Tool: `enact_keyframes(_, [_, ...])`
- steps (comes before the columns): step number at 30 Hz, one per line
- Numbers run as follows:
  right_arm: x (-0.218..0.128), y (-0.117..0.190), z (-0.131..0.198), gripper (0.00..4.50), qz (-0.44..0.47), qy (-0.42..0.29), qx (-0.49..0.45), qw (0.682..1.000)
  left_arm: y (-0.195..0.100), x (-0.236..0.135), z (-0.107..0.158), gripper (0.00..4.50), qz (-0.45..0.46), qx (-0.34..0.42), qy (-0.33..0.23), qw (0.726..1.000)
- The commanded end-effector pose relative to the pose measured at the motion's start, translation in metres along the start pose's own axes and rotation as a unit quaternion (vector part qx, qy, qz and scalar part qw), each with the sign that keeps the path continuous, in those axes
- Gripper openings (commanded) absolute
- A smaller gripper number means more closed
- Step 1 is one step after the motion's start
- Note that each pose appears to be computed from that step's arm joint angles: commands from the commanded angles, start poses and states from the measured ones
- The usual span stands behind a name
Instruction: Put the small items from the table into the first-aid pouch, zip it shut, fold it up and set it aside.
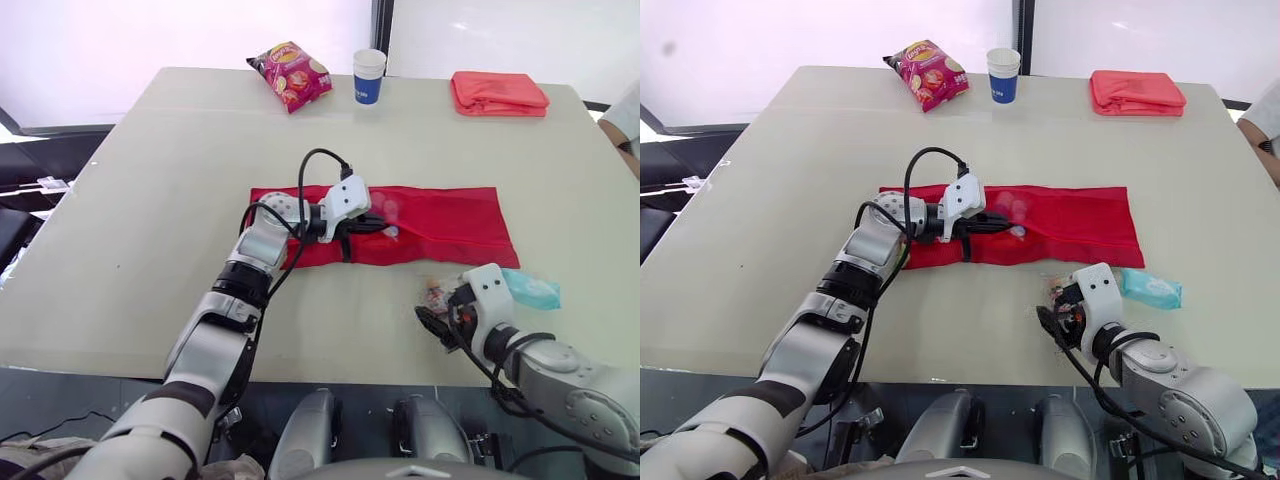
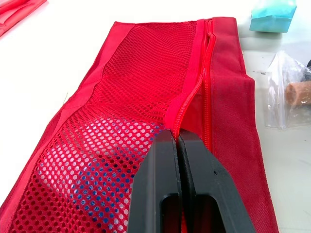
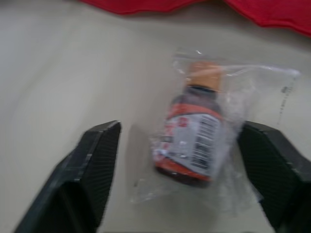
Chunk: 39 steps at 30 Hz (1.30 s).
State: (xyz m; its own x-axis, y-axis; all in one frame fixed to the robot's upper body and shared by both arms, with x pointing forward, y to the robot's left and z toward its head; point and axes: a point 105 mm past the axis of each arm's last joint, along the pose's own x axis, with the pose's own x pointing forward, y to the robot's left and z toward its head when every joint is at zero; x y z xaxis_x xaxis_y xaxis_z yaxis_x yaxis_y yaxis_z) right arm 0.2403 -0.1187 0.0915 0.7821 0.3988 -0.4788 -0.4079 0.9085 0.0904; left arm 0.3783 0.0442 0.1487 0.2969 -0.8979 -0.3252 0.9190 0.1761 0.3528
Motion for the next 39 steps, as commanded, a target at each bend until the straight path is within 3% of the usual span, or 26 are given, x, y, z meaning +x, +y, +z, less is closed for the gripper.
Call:
enact_keyframes(1, [-0.002,-0.001,0.003,2.15,-0.007,-0.004,-0.016,1.000,0.004,-0.004,0.017,0.00,0.008,0.024,-0.021,0.999])
enact_keyframes(3, [-0.004,-0.001,0.008,1.31,-0.007,-0.012,-0.021,1.000,0.004,-0.004,0.017,0.00,0.008,0.023,-0.022,0.999])
enact_keyframes(12, [0.012,0.022,0.053,1.31,0.058,-0.075,0.023,0.995,0.003,-0.004,0.020,0.00,0.003,0.015,-0.028,0.999])
enact_keyframes(19, [0.048,0.007,0.069,1.31,-0.012,-0.072,0.039,0.997,-0.001,-0.004,0.023,0.00,-0.002,0.015,-0.031,0.999])
enact_keyframes(30, [0.051,0.004,0.087,1.31,-0.057,-0.133,0.098,0.985,-0.004,-0.006,0.021,0.00,-0.004,0.011,-0.024,1.000])
enact_keyframes(39, [0.073,0.013,0.091,1.31,-0.048,-0.133,0.085,0.986,-0.013,0.000,0.020,0.00,-0.030,0.013,-0.020,0.999])
